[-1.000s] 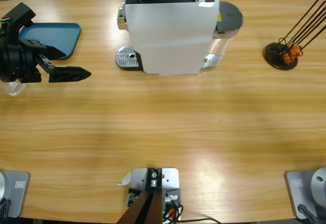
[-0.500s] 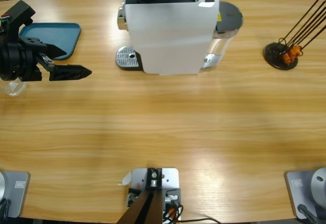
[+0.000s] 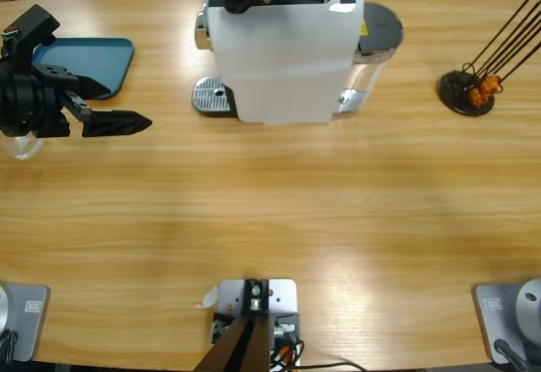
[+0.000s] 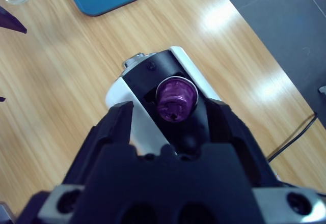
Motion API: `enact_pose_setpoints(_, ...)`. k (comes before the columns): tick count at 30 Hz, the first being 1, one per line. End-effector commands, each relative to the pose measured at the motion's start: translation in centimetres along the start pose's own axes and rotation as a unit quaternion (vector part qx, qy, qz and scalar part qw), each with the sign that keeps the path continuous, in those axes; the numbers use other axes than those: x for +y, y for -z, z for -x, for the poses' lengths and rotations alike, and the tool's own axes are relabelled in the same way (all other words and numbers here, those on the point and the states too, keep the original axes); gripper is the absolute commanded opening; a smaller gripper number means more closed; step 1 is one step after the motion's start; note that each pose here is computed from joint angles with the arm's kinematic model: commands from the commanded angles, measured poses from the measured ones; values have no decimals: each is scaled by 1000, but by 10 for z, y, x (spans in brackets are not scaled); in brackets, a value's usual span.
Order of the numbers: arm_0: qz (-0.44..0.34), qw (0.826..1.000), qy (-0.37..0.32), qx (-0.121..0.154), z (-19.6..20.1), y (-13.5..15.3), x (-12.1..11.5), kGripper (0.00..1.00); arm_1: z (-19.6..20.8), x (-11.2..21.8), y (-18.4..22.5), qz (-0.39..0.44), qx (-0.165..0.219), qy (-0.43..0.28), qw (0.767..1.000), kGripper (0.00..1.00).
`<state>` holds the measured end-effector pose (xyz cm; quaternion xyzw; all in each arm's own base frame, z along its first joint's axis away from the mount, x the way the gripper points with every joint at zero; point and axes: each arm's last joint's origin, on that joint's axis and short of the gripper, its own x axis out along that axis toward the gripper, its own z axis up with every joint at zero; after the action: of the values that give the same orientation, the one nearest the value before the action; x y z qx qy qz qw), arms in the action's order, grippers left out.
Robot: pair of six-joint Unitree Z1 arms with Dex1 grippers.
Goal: Pour coffee
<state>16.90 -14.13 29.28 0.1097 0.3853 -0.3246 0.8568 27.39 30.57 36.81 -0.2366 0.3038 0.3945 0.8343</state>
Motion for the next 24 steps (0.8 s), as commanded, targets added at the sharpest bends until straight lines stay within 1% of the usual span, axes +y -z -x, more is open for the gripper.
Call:
enact_pose_setpoints(1, 6, 1000, 6, 7, 1, 12, -1, 1000, -28, 5, 6, -3, 25, -14, 1000, 508)
enact_pose_setpoints(5, 6, 1000, 6, 7, 1, 11, -1, 1000, -27, 2, 3, -5, 20, -12, 1000, 503)
enact_pose_setpoints(6, 6, 1000, 6, 6, 1, 11, -1, 1000, -28, 2, 3, -5, 20, -12, 1000, 451)
enact_pose_setpoints(7, 6, 1000, 6, 6, 1, 11, -1, 1000, -28, 2, 3, -5, 20, -13, 1000, 348)
enact_pose_setpoints(9, 6, 1000, 6, 7, 1, 12, -1, 1000, -27, 2, 2, -5, 19, -13, 1000, 334)
enact_pose_setpoints(12, 6, 1000, 6, 7, 1, 11, -1, 1000, -26, 2, 2, -3, 19, -14, 1000, 234)
enact_pose_setpoints(24, 6, 1000, 6, 7, 1, 12, -1, 1000, -26, 0, 1, 2, 16, -17, 1000, 218)
